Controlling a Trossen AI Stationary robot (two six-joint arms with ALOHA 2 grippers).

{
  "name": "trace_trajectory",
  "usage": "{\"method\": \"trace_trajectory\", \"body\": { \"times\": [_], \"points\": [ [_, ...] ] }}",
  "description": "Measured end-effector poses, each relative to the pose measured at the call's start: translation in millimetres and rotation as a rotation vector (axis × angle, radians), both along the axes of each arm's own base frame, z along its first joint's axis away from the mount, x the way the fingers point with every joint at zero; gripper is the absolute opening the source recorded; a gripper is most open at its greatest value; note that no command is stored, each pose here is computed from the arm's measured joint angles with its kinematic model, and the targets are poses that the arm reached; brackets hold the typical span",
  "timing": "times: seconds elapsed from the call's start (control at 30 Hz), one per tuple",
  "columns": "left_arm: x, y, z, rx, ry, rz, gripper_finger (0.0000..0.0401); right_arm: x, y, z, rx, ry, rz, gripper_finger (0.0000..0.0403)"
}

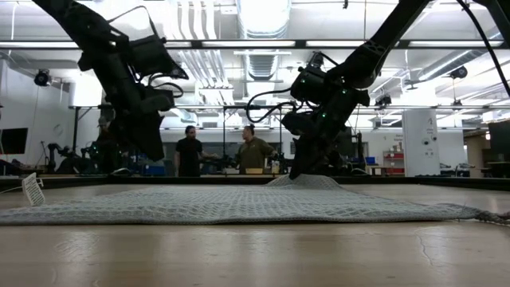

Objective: Fold microfiber towels
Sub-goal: Fold the microfiber cloth on the table

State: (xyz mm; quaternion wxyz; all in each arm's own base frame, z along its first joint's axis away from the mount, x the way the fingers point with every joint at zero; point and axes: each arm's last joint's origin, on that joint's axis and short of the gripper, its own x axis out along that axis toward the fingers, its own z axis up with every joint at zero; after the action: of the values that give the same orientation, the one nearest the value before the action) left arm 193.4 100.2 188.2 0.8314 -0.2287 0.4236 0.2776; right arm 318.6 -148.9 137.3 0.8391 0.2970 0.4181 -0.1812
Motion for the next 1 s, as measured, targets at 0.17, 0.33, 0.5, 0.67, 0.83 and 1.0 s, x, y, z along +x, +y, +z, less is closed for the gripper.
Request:
{"method": "trace_trajectory", "body": {
  "times": [0.17,0.33,0.5,0.67,0.83,1.0],
  "points": [
    [-5,13,1,-0.071,-0.065,0.070,0.0138,0,0,0,-0.001,-0.001,0.000,0.0008],
    [-11,25,-2,-0.173,-0.099,0.218,0.0138,0,0,0,-0.001,-0.003,0.000,0.0008],
    [-10,30,-10,-0.230,-0.095,0.291,0.0138,0,0,0,-0.001,-0.003,0.000,0.0008],
    [-6,34,-17,-0.227,-0.084,0.295,0.0138,0,0,0,0.000,-0.003,0.001,0.0008],
    [-4,37,-26,-0.216,-0.042,0.300,0.0138,0,0,0,-0.001,-0.004,0.001,0.0008],
    [-2,39,-33,-0.194,0.008,0.299,0.0138,1,0,0,-0.003,-0.007,0.001,0.0008]
  ]
}}
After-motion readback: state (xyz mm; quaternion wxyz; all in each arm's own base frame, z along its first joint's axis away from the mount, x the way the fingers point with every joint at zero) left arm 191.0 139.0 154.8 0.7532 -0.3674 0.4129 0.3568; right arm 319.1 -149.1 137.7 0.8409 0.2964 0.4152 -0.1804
